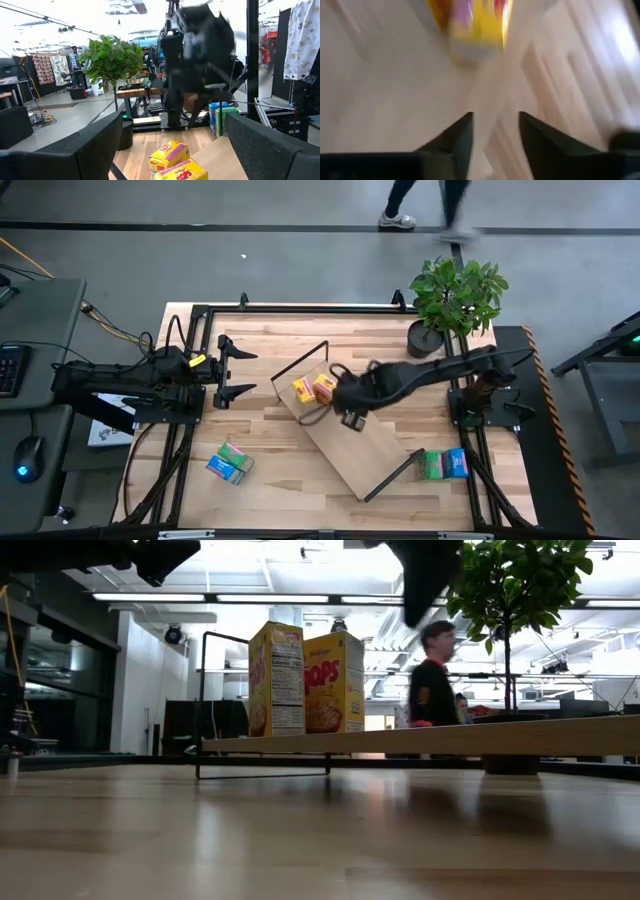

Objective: Stack cereal on shelf
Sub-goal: Put the yellow cereal box aligned with the other yellow cereal box on the shelf, then put the left green cereal box on the shelf

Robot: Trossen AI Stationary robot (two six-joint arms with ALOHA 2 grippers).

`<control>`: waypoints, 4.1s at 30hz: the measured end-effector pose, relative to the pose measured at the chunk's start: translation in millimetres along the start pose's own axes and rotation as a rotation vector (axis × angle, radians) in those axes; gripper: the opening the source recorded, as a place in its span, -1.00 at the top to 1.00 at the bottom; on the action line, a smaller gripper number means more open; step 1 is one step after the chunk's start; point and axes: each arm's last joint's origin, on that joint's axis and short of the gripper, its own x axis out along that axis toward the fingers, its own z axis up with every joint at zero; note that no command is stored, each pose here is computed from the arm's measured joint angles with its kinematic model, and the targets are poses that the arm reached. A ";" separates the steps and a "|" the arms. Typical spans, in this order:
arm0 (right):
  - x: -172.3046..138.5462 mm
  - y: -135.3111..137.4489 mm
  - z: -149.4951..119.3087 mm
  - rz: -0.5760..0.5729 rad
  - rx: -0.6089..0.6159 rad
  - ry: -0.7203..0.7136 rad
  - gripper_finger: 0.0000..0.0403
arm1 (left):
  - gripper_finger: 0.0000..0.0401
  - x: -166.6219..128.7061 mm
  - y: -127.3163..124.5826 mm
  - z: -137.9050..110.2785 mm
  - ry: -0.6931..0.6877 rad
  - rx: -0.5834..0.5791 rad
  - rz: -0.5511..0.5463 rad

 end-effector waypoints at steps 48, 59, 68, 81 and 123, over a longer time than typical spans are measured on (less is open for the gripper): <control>90.8 -7.4 15.3 0.315 -0.175 -0.199 1.00 | -0.71 0.0 0.2 1.5 -0.016 -0.049 0.002; 19.0 -27.9 -22.7 0.254 -0.220 -0.213 1.00 | -0.71 0.0 0.0 0.2 -0.002 -0.049 0.000; 16.6 -49.5 -87.8 0.322 -0.098 -0.416 1.00 | -0.71 0.0 -0.1 -0.7 0.007 -0.050 -0.002; 28.3 -64.4 -115.5 0.351 -0.135 -1.124 1.00 | -0.71 0.0 -0.1 -0.7 0.007 -0.052 -0.002; 31.0 -70.0 -112.6 0.278 -0.139 -1.152 1.00 | -0.71 18.4 0.4 -8.7 0.029 -0.081 0.044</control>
